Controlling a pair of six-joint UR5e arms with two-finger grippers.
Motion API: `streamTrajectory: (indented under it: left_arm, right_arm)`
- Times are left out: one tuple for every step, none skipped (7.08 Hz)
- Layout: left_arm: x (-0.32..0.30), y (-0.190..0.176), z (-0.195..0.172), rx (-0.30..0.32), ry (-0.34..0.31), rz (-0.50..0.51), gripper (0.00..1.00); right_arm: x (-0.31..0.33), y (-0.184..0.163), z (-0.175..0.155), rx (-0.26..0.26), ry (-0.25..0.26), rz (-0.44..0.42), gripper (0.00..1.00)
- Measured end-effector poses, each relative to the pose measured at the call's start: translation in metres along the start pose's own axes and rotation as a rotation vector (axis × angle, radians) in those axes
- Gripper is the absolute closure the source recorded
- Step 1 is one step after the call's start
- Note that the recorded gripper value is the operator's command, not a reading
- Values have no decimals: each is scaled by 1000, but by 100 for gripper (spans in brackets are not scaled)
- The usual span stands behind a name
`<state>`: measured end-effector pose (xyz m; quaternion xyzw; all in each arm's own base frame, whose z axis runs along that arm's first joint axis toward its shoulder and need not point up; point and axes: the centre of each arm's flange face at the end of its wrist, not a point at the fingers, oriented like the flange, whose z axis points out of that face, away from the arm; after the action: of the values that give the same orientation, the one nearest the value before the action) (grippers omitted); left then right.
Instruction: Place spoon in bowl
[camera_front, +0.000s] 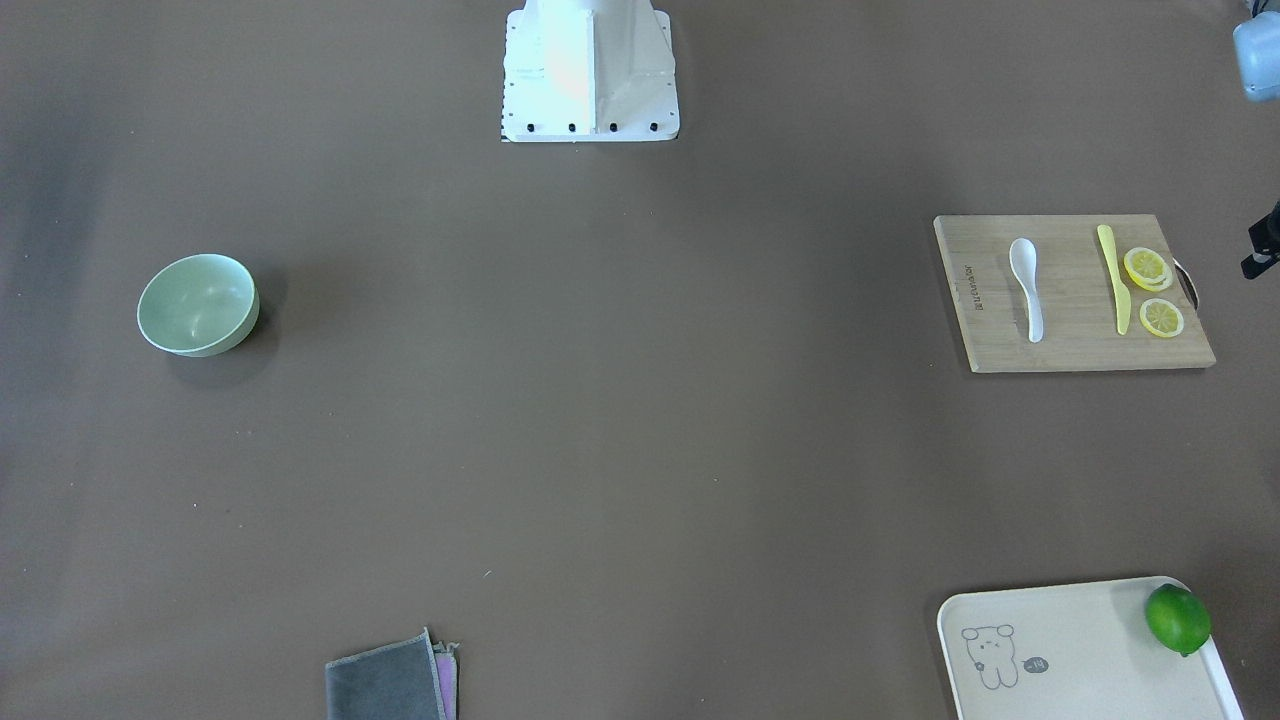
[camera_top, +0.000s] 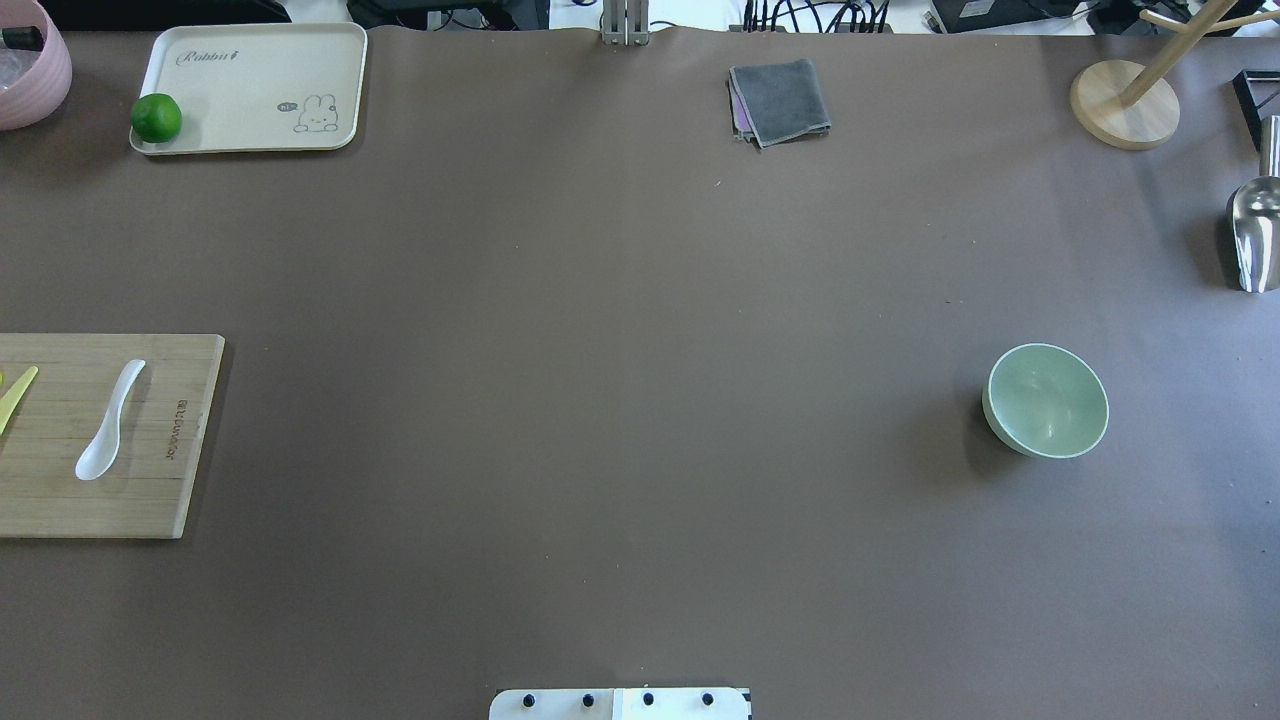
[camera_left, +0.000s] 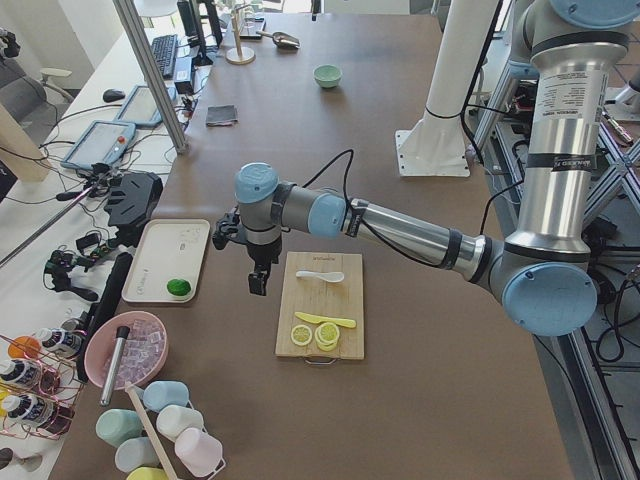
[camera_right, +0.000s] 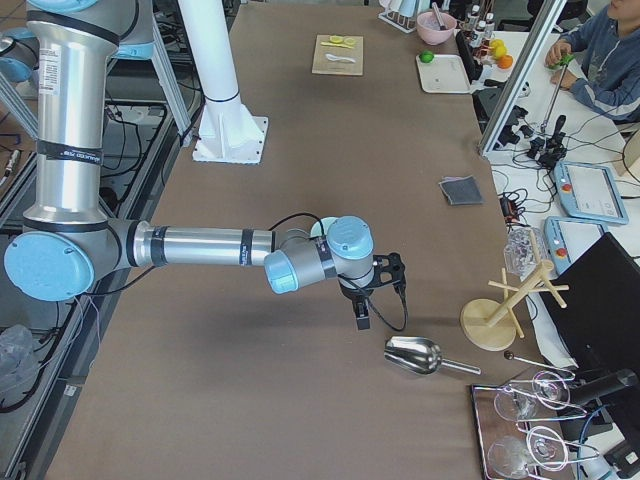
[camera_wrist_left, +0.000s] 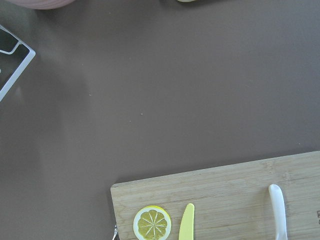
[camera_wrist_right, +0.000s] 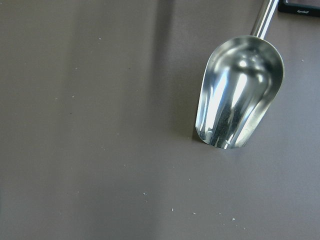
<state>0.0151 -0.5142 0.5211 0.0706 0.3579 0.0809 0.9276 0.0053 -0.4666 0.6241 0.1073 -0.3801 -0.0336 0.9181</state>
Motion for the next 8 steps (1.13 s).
streamTrajectory:
  left_arm:
    - [7, -1, -5, 13, 22, 14, 2]
    - [11, -2, -6, 26, 48, 32, 2]
    - [13, -1, -4, 48, 64, 57, 2]
    - [14, 1, -3, 69, 74, 64, 2]
    - [19, 1, -3, 90, 83, 53, 2]
    - [25, 1, -4, 118, 94, 43, 2]
    - [31, 2, -1, 141, 104, 32, 2]
    - [39, 2, 3, 154, 114, 20, 2]
  right_arm:
    - [-5, -1, 2, 4, -12, -18, 0]
    - [-10, -1, 5, 5, -21, -29, 0]
    - [-12, -1, 5, 6, -27, -36, 0]
    - [-15, -2, 5, 9, -34, -42, 0]
    - [-19, -4, 3, 10, -47, -47, 0]
    - [-25, -5, 3, 7, -62, -41, 0]
    - [-36, -6, 7, -3, -75, -21, 1]
    - [-59, -8, 18, -17, -90, 6, 1]
